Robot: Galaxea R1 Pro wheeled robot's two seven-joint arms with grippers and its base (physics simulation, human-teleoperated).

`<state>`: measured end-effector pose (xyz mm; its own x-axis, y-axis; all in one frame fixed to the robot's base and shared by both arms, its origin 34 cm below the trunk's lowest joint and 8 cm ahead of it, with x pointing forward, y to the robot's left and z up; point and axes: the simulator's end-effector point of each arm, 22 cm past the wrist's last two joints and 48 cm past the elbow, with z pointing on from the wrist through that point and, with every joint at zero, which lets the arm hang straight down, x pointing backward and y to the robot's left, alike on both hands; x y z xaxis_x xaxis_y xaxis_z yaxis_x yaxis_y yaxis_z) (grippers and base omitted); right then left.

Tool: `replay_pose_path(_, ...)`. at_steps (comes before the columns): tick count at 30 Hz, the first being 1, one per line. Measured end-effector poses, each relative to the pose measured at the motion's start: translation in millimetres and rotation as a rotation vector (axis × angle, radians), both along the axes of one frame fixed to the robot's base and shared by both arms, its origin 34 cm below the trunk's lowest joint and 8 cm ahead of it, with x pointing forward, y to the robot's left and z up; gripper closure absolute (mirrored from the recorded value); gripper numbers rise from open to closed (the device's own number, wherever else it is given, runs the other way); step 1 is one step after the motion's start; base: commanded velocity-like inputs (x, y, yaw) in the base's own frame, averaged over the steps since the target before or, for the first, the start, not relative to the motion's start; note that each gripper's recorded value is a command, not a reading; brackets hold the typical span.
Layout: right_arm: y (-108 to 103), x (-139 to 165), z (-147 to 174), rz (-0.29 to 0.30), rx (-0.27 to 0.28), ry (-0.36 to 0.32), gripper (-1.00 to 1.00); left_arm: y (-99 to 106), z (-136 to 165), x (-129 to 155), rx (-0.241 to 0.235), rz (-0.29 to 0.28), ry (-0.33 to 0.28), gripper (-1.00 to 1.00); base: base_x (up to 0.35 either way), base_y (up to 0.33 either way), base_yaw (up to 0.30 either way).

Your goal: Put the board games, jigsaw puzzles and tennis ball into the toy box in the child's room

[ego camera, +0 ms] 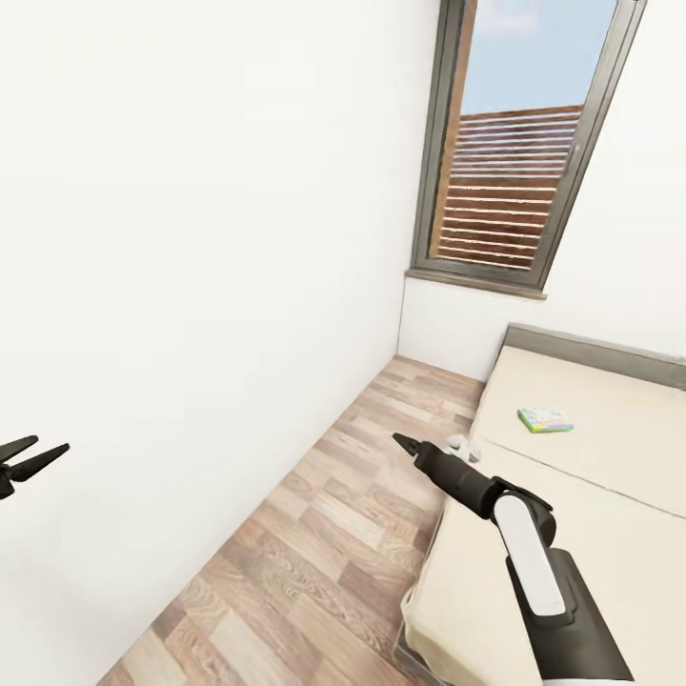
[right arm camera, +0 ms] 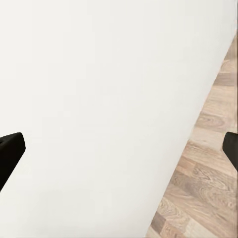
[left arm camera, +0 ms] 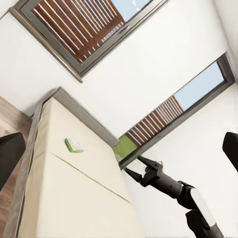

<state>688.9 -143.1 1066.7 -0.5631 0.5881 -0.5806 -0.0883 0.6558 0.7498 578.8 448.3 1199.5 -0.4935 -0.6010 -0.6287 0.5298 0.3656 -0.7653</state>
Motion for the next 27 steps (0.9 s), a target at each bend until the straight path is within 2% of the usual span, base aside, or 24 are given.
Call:
replay_pose_path(6, -2.6, 0.2, -2.5, -0.007, 0.004, 0.007, -1.00, 0.2, 1.7, -0.8, 0.003, 0.002, -0.013, -1.00, 0.289, -0.086, -0.277)
replay_pose_path(10, -3.4, 0.2, -3.2, -0.009, 0.004, 0.009, -1.00, -0.4, 3.6, -1.8, 0.033, 0.006, -0.055, -1.00, 0.268, -0.014, -0.277)
replay_pose_path(16, -3.8, 0.1, -3.0, -0.010, 0.004, 0.010, -1.00, -0.5, 4.5, -2.2, 0.045, 0.008, -0.070, -1.00, 0.264, 0.121, -0.261)
replay_pose_path(22, -3.8, 0.5, -2.6, -0.013, 0.005, 0.010, -1.00, -0.6, 4.7, -2.2, 0.045, 0.008, -0.071, -1.00, 0.224, 0.197, -0.077)
replay_pose_path(27, -2.3, 0.9, -5.6, -0.016, 0.010, 0.018, -1.00, -0.7, 3.0, -1.3, 0.045, 0.008, -0.068, -1.00, 0.079, 0.246, -0.015)
